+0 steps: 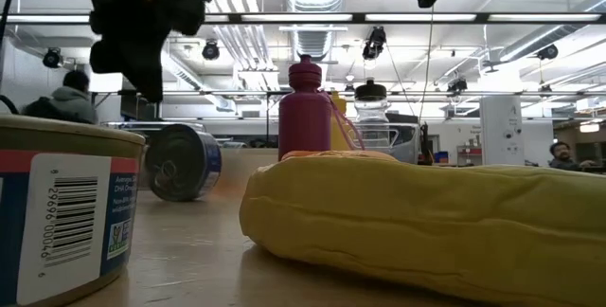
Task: Pick & Place Food Item
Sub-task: Put the blue tuna can into the orange bin
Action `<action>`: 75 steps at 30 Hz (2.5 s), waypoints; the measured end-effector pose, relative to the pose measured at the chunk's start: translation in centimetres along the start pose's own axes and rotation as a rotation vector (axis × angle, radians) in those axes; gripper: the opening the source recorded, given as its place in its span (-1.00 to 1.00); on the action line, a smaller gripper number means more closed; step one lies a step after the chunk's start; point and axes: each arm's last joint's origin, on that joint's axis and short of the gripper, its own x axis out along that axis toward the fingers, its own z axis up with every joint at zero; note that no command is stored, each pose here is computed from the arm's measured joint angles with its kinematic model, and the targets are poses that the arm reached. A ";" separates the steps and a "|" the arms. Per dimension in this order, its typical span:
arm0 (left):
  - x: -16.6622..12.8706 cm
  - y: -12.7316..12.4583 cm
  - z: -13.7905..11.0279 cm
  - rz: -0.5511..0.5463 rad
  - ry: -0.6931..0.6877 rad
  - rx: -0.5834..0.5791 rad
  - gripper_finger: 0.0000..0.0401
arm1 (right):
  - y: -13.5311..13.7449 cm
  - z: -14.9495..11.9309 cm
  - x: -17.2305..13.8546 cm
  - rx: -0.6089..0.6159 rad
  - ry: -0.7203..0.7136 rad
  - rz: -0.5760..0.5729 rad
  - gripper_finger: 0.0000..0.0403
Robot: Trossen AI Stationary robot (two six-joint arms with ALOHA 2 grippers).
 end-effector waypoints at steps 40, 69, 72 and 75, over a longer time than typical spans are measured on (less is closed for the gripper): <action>-1.5 0.1 1.8 0.012 -0.055 0.602 -0.16 | 0.0 -0.3 0.0 0.007 0.028 0.000 0.78; 0.8 2.5 2.0 0.038 0.000 0.764 0.20 | 0.0 -0.3 0.0 0.004 0.028 -0.002 0.78; 1.1 2.5 1.9 0.016 -0.015 0.784 0.22 | 0.0 -0.3 0.0 0.003 0.028 -0.003 0.78; 1.1 2.3 2.1 0.006 -0.042 0.807 0.25 | 0.0 -0.3 0.0 0.006 0.028 -0.003 0.78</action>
